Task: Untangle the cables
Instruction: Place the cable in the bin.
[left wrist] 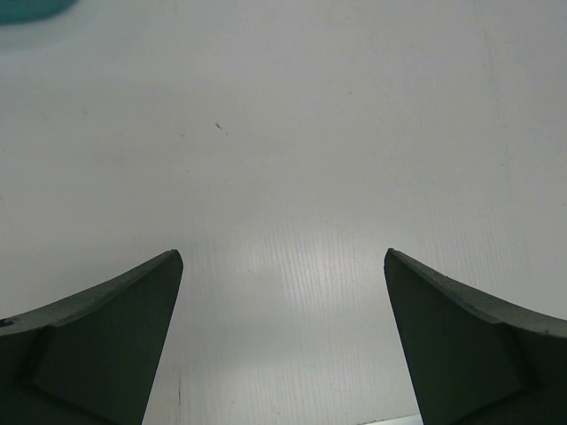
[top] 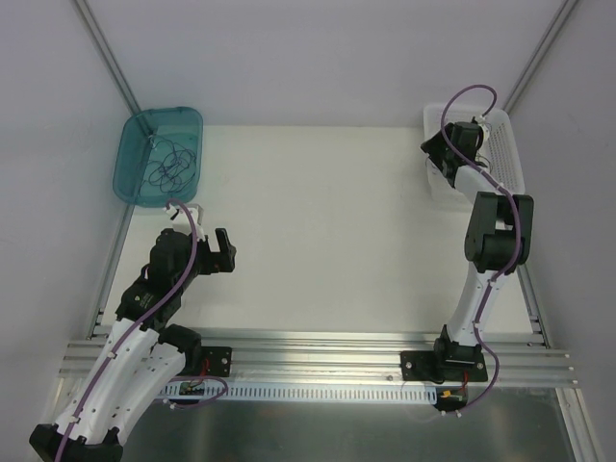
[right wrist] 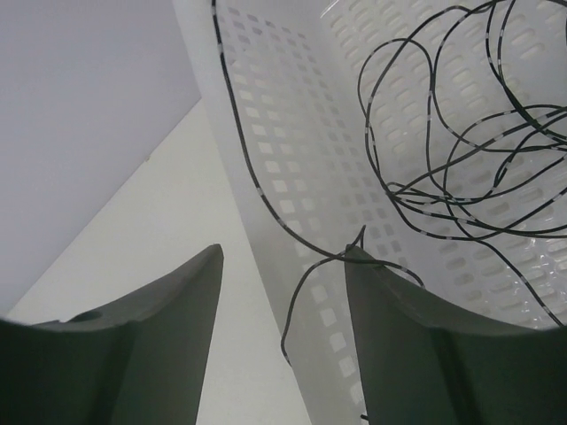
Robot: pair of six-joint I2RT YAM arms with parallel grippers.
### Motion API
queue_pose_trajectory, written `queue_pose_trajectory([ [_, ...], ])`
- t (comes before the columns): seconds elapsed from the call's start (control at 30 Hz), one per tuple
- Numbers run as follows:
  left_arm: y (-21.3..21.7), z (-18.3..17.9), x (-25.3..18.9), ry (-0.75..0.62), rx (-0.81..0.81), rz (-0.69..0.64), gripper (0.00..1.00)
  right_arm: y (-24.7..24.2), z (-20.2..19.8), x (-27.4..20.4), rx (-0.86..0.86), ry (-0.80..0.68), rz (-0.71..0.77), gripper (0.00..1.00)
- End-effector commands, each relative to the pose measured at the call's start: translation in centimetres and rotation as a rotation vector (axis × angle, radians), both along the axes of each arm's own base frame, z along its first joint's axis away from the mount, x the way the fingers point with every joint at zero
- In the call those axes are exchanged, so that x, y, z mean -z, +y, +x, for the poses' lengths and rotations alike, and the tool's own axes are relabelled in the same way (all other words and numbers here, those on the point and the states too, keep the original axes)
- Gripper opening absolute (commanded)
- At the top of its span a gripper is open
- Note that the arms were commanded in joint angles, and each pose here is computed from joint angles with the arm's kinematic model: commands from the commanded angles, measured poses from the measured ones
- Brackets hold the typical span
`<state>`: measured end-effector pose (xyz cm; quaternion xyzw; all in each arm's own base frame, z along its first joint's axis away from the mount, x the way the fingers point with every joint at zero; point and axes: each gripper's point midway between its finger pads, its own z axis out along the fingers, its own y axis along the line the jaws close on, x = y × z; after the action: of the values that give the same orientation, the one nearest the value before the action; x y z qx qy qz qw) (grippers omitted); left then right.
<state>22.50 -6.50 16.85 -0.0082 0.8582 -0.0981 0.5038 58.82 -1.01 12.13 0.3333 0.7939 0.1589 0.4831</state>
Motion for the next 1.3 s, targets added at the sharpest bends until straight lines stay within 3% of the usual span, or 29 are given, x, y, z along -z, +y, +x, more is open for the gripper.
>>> queue_pose_trajectory([
  [0.0, -0.1, 0.3, -0.5, -0.026, 0.006, -0.01, 0.99, 0.5, 0.7, -6.7, -0.039, -0.166, 0.03, 0.62],
  [0.23, -0.2, 0.3, -0.4, -0.024, 0.01, -0.01, 0.99, 0.6, 1.0, -7.4, -0.065, -0.18, 0.015, 0.59],
  [0.53, -0.2, 0.3, -0.3, -0.02, 0.012, -0.008, 0.99, 1.0, 1.2, -7.7, -0.087, -0.202, 0.017, 0.4],
  [0.73, -0.2, 0.3, -0.3, -0.019, 0.013, -0.009, 0.99, 0.7, 1.1, -7.8, -0.082, -0.204, 0.007, 0.22],
  [0.9, -0.2, 0.4, -0.2, -0.017, 0.011, -0.008, 0.99, 0.5, 0.8, -8.3, -0.082, -0.208, -0.006, 0.02],
  [1.27, -0.2, 0.3, -0.3, -0.019, 0.014, -0.011, 0.99, 3.3, 0.3, -12.7, -0.221, -0.309, 0.159, 0.01],
])
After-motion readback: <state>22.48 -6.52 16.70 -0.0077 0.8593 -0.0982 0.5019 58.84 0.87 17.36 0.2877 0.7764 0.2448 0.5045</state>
